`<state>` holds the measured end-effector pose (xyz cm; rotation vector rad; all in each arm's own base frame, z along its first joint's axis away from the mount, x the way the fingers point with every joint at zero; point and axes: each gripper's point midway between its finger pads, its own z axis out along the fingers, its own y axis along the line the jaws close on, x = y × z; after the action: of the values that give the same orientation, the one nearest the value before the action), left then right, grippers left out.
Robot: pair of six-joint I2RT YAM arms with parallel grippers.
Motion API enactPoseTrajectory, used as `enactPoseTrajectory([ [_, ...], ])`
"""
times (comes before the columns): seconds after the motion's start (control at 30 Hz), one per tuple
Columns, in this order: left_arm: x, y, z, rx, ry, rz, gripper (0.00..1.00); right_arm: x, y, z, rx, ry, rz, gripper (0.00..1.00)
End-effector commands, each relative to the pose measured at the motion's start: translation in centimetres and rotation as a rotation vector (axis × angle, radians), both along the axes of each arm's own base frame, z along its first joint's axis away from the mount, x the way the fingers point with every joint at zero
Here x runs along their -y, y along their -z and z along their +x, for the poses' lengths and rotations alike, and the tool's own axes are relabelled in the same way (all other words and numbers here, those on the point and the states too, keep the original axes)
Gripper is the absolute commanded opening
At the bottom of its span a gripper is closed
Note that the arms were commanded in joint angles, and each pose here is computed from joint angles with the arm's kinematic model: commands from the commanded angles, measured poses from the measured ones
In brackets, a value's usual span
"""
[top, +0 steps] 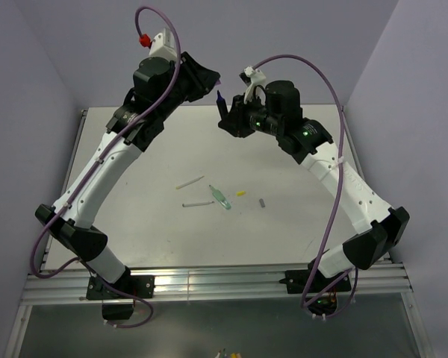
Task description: Insert the pens into the pen caps
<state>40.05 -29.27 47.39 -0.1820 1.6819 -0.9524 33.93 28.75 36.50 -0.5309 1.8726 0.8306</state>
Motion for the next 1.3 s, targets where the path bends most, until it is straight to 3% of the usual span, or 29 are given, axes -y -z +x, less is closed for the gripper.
enactPoseTrajectory([
  [0.0,-0.1,-2.0,-1.2,0.038,0.012,-0.033,0.00,0.4,-2.5,0.2,0.074,0.028,0.009,0.00],
  [0.73,2.0,1.4,-2.8,0.007,0.096,0.030,0.00,0.3,-2.9,0.9,0.076,0.033,-0.001,0.00],
  [1.13,3.7,6.1,-5.0,-0.040,0.210,0.077,0.00,-0.3,-6.7,0.5,0.124,-0.027,0.070,0.00],
  [1.27,3.9,7.0,-5.5,-0.056,0.230,0.079,0.14,-0.6,-7.2,0.4,0.147,-0.056,0.068,0.00],
])
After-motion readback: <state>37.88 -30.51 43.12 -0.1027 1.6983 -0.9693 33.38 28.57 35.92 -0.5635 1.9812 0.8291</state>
